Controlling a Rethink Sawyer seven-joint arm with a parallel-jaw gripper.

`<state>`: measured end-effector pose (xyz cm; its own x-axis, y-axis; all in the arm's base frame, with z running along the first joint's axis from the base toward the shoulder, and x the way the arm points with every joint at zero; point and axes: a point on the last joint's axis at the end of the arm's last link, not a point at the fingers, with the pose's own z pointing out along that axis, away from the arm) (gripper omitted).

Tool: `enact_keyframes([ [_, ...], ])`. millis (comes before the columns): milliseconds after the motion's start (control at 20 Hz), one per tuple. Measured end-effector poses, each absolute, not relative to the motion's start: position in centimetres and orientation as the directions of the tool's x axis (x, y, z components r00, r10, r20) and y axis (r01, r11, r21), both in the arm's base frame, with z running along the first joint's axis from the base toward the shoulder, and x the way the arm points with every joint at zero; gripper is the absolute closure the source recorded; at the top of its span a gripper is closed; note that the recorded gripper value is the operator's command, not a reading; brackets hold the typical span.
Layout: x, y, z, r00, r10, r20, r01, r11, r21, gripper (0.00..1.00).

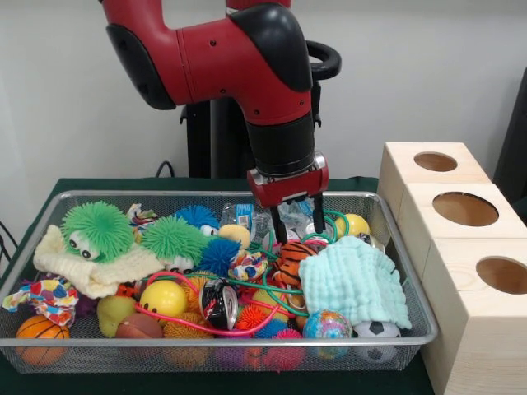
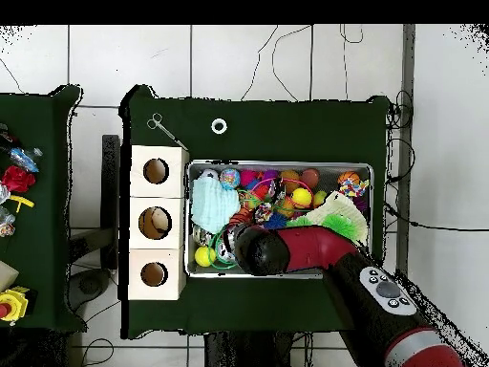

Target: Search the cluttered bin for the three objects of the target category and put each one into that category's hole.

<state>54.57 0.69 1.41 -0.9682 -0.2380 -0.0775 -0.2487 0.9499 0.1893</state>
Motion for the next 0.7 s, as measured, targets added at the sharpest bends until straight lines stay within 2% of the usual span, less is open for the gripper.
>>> enact_keyframes([
  [700, 53.92, -0.17, 1.46, -0.942, -0.32, -0.096, -0.331, 0.934, 0.134, 0.0],
])
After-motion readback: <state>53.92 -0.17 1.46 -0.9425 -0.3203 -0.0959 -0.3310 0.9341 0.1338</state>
